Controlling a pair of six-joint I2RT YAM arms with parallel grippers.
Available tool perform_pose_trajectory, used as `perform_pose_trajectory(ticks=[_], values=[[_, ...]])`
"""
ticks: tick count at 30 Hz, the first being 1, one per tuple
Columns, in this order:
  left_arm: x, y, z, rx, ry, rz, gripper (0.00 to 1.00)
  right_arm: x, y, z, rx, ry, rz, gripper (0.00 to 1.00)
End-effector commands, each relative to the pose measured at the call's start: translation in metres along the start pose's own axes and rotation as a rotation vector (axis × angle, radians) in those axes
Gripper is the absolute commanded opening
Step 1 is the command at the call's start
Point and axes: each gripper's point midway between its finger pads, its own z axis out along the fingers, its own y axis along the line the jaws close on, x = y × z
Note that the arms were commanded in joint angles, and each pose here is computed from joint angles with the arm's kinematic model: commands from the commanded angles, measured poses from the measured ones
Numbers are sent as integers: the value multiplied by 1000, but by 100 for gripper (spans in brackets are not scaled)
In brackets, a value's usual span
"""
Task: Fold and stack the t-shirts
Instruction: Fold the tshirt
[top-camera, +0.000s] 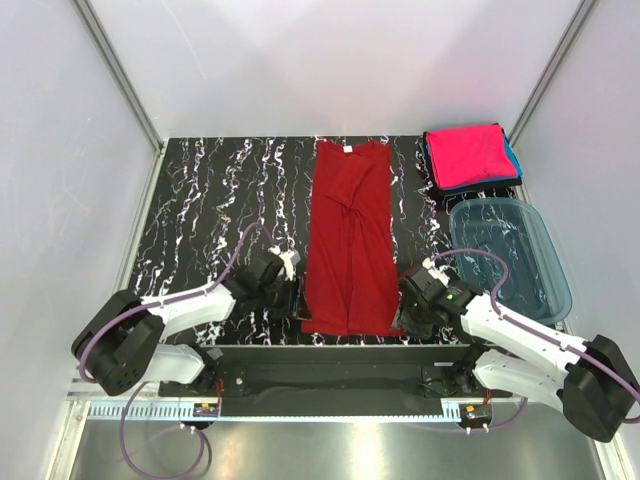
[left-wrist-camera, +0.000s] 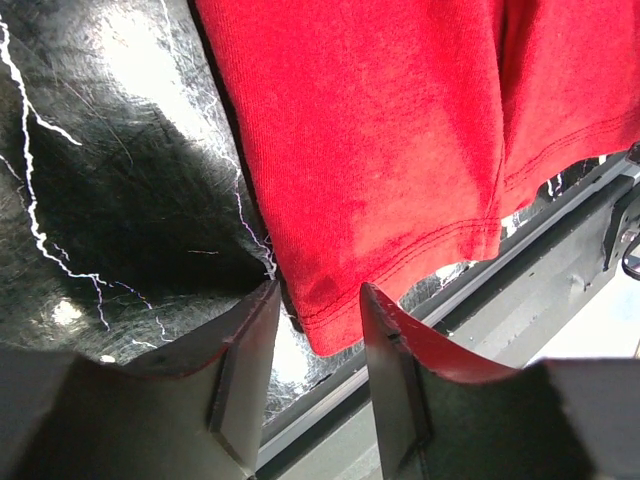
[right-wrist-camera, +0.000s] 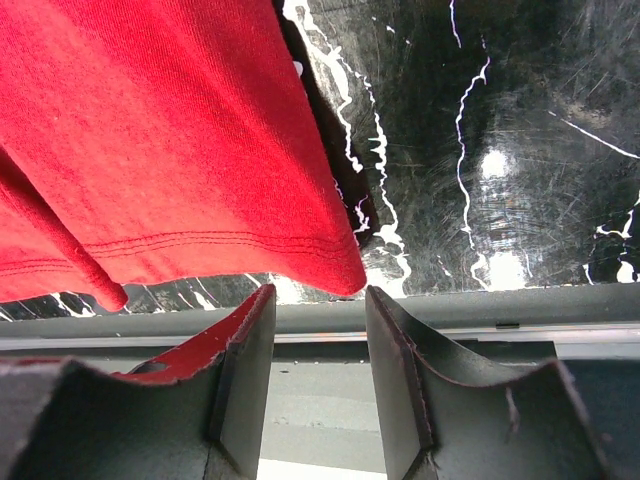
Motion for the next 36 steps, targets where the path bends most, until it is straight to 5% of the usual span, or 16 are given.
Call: perform_pose_trajectory(ticks=[1, 13, 18, 20, 21, 23, 36], values=[[21, 17, 4, -60, 52, -18, 43, -6, 0, -1, 0, -31, 29, 49], [30, 16, 4, -67, 64, -28, 38, -13, 1, 6, 74, -34, 33, 42], [28, 14, 3, -64, 54, -35, 21, -15, 1, 6, 75, -47, 35, 28], [25, 10, 0, -55, 43, -44, 13, -16, 1, 6, 75, -54, 32, 13], [24, 9, -1, -52, 34, -46, 0, -18, 1, 6, 68, -63, 25, 9], [20, 5, -3, -47, 23, -59, 0, -19, 1, 5, 64, -71, 20, 0], [-55, -39, -13, -15, -42, -93, 0, -72, 57, -24, -20, -206, -164, 0]])
